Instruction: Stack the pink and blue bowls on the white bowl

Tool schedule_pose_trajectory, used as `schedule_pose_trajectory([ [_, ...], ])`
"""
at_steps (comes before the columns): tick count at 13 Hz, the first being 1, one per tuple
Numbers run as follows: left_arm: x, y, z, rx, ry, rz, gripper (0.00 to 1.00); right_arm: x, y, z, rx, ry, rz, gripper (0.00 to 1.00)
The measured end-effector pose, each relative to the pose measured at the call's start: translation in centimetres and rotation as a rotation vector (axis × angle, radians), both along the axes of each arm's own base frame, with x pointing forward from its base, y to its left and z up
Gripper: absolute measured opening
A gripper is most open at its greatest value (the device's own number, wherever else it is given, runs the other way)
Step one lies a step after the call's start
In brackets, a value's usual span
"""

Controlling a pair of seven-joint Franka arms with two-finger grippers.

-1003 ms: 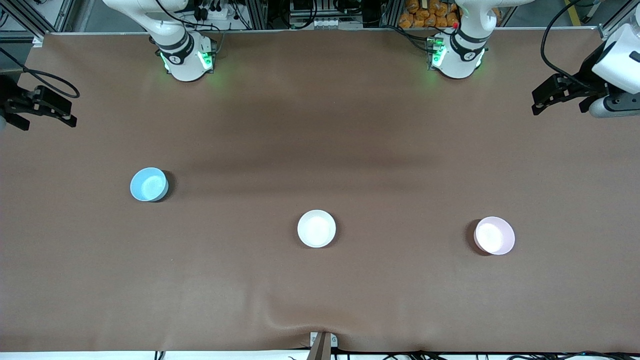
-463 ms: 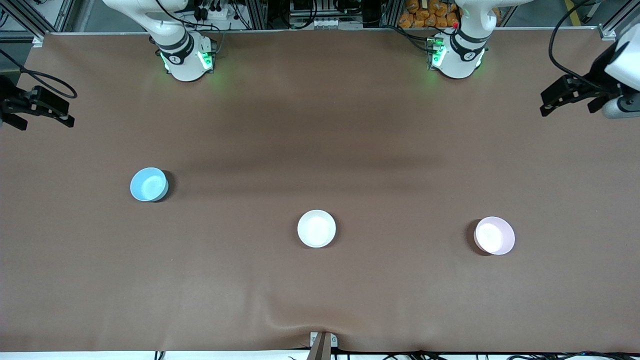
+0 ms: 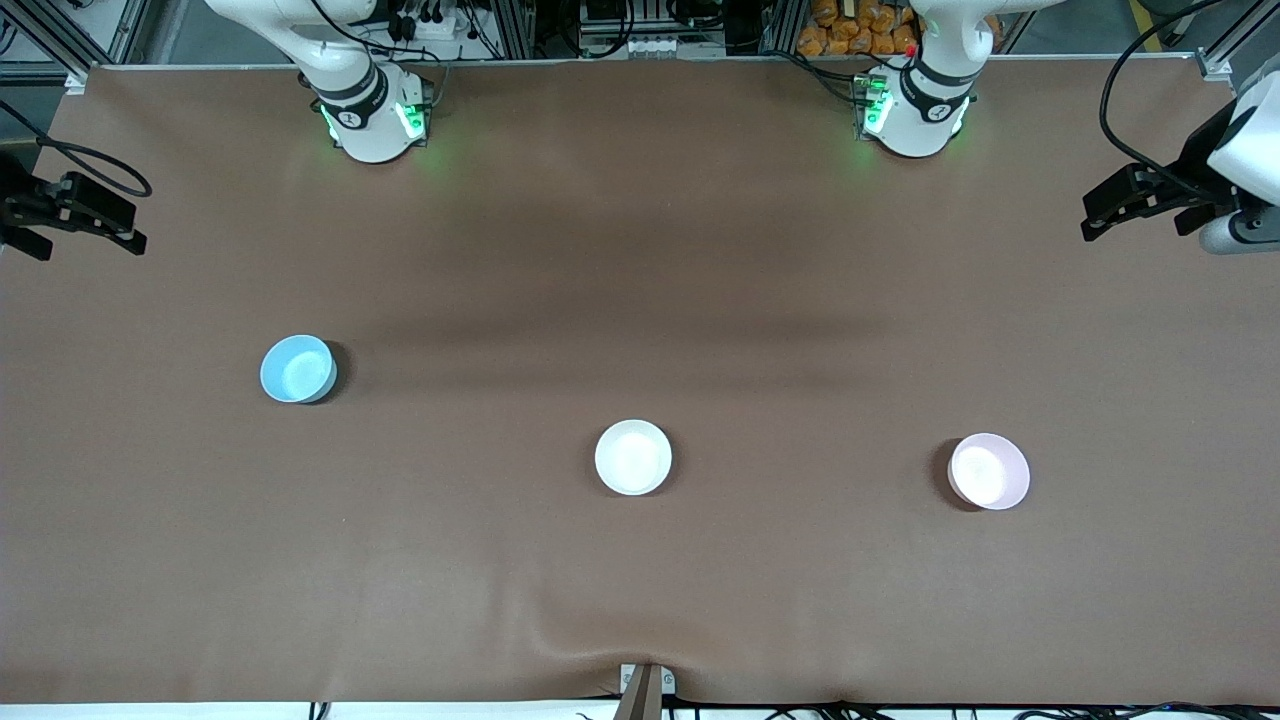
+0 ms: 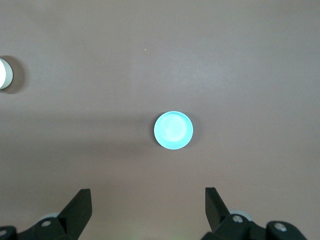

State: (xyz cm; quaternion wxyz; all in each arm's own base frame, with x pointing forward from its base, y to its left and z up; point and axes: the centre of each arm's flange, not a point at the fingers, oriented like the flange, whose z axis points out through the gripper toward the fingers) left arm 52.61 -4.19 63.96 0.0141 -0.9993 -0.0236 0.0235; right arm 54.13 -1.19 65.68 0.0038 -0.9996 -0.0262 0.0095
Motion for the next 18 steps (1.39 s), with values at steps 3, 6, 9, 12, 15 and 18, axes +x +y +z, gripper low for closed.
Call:
schedule_pose_trajectory([
  [3, 0.0, 0.0, -0.6, 0.001, 0.013, 0.0, 1.0, 0.0, 0.0, 0.0, 0.0, 0.0, 0.0, 1.0],
  [6, 0.0, 0.0, -0.8, 0.001, 0.018, 0.0, 1.0, 0.0, 0.0, 0.0, 0.0, 0.0, 0.0, 1.0],
  [9, 0.0, 0.0, -1.5, 0.002, 0.028, 0.0, 1.0, 0.0, 0.0, 0.0, 0.0, 0.0, 0.0, 1.0],
  [12, 0.4, 0.1, -2.7, 0.001, 0.02, 0.0, 1.0, 0.0, 0.0, 0.0, 0.0, 0.0, -0.001, 1.0],
  [15, 1.0, 1.2, -5.1, 0.0, 0.008, 0.019, 1.0, 0.0, -0.1, 0.0, 0.0, 0.0, -0.001, 1.0],
  [18, 1.6, 1.8, -7.2, -0.002, -0.021, 0.029, 1.0, 0.0, -0.1, 0.0, 0.0, 0.0, -0.001, 1.0],
])
